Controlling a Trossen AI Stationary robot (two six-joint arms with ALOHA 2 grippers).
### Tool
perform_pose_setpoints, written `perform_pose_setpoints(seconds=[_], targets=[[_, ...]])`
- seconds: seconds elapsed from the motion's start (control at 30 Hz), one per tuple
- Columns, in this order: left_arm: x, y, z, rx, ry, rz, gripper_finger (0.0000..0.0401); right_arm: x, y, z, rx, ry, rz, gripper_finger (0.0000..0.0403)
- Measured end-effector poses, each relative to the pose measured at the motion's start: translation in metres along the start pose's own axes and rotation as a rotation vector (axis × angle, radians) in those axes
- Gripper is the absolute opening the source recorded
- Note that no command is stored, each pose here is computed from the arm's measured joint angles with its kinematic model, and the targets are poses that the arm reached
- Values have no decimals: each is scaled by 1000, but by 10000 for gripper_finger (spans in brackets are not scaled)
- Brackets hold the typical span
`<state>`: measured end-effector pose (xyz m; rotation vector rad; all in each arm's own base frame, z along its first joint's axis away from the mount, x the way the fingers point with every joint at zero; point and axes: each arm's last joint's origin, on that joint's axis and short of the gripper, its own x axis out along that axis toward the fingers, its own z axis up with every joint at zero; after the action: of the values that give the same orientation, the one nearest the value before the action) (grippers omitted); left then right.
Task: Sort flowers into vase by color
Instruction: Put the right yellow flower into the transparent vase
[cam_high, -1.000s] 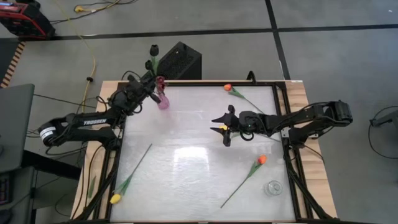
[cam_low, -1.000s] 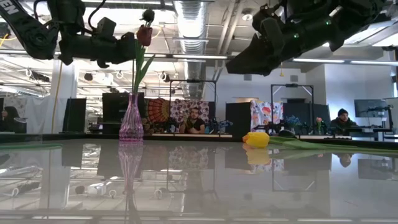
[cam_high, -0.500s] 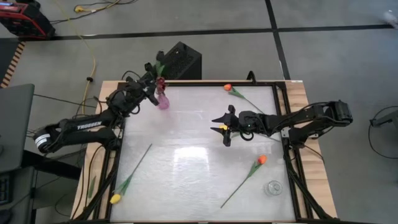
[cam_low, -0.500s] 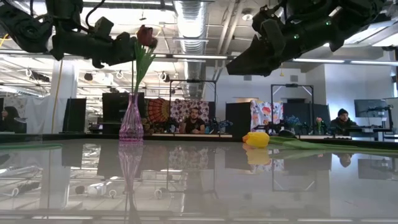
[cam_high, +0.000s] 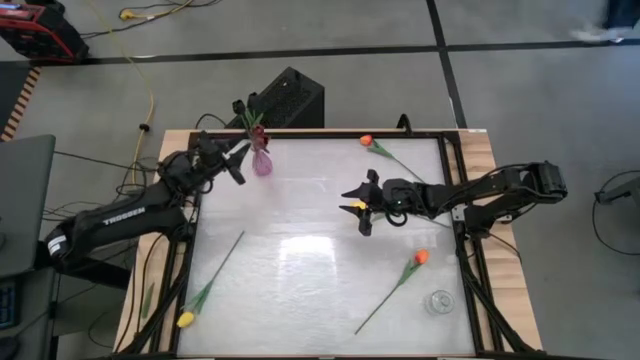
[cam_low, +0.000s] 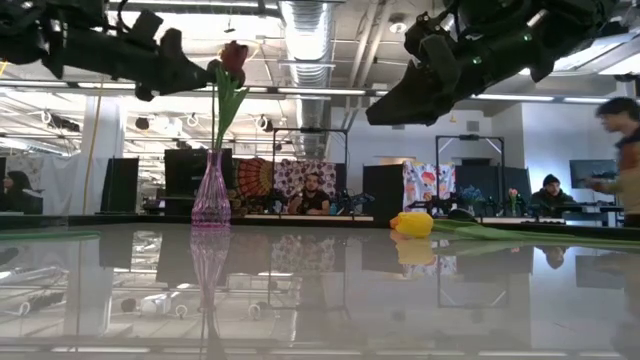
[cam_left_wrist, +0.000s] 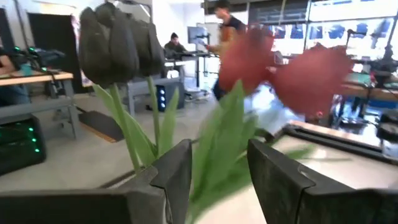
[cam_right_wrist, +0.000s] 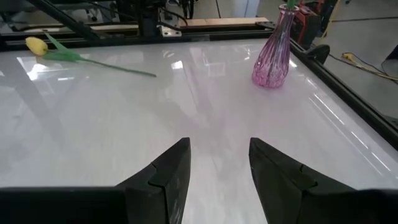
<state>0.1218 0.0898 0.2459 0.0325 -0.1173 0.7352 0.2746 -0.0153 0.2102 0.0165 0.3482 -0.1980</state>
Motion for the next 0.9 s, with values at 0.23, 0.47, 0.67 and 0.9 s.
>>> perform_pose_setpoints(seconds=[0.23, 0.47, 0.67, 0.9], targets=[[-13, -7, -6, -64, 111, -62, 146, 1, 1, 21, -12, 135, -6, 188], [-18, -18, -22, -116, 286, -189, 146, -7, 0, 37, 35, 356, -29, 188], [-24, -33, -29, -157, 387, -384, 146, -21, 2, 25, 183, 640, 47, 188], [-26, -59, -37, -65, 434, -546, 146, -39, 2, 6, 223, 903, -20, 188]])
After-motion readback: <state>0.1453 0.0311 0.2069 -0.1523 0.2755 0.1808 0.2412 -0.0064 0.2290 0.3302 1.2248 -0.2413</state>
